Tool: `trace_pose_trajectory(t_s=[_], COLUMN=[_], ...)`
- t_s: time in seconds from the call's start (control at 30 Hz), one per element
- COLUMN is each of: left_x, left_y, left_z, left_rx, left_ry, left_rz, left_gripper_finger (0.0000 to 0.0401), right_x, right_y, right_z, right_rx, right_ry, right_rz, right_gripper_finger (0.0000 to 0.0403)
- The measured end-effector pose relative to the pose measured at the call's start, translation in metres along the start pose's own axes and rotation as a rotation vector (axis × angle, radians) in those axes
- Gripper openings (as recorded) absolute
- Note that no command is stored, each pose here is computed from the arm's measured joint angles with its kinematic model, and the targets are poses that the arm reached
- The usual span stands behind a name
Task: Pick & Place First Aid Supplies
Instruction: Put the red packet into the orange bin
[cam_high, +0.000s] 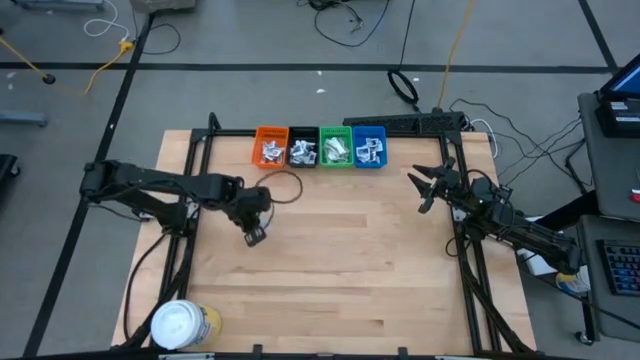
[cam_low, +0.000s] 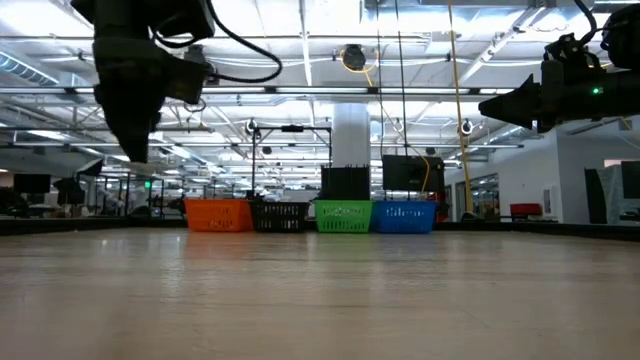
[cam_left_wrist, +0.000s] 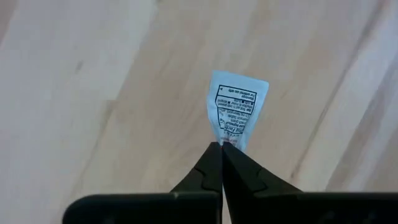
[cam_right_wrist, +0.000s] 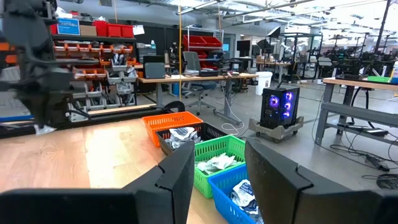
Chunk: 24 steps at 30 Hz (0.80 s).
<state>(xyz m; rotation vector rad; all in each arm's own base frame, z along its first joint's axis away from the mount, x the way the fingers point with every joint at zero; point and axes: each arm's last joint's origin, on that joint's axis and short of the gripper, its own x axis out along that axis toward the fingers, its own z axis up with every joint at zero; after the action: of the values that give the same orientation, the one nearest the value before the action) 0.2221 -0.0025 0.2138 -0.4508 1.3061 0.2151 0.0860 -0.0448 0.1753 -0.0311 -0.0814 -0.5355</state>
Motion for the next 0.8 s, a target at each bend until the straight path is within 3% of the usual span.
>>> trace_pose_trajectory(t_s=[0.27, 0.37, 0.6, 0.8], left_x=[-0.013, -0.015, -0.023, -0.033], left_y=[0.026, 0.042, 0.08, 0.119], left_z=[-0.004, 0.0, 0.014, 0.043], left_rx=[-0.515, -0.657, -0.842, -0.908], left_ry=[0.026, 0.004, -0.024, -0.004], left_rz=[0.077, 0.109, 0.139, 0.183], left_gripper_finger=[0.0001, 0.0001, 0.0, 0.0], right_x=[0.0, 0.0, 0.0, 0.0], right_y=[0.0, 0.0, 0.0, 0.0], right_z=[0.0, 0.0, 0.0, 0.0], right_rx=[0.0, 0.0, 0.0, 0.0], right_ry=[0.0, 0.0, 0.0, 0.0], right_rz=[0.0, 0.0, 0.0, 0.0], right_gripper_finger=[0.0139, 0.0139, 0.0139, 0.0139])
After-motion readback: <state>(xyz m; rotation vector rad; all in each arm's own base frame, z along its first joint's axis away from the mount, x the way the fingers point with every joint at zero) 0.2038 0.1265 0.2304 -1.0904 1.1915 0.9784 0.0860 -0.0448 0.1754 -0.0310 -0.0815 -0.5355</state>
